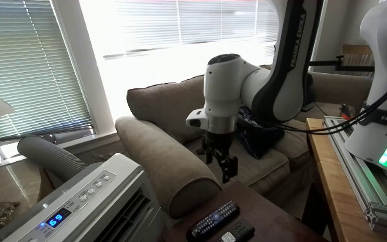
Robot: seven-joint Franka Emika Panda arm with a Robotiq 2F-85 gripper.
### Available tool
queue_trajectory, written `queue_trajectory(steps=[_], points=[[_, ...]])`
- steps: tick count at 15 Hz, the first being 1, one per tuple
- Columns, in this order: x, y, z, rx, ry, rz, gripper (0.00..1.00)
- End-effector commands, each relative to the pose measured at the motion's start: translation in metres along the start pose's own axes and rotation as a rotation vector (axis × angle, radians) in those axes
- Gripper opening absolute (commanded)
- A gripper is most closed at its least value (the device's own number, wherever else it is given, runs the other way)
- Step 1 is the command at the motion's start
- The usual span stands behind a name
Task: Pick up the remote from the sofa and put it on the table
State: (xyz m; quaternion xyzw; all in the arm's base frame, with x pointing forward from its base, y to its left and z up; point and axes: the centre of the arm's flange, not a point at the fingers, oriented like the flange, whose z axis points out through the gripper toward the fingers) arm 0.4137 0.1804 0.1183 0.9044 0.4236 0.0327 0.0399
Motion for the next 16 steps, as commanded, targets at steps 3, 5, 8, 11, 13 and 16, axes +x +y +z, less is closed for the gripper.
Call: queue_trajectory(steps=[3, 5, 8, 11, 13, 16], points=[[-0.008, 0.056, -0.08, 0.089, -0.105, 0.217, 1.0], [-0.015, 0.08, -0.1, 0.094, -0.084, 0.313, 1.0], [-0.025, 0.102, -0.128, 0.061, -0.029, 0.449, 1.0], [-0.035, 0.105, -0.148, 0.032, 0.006, 0.571, 1.0], [-0.041, 0.101, -0.158, 0.012, 0.016, 0.653, 1.0], [-0.032, 0.113, -0.148, 0.019, 0.024, 0.619, 1.0]])
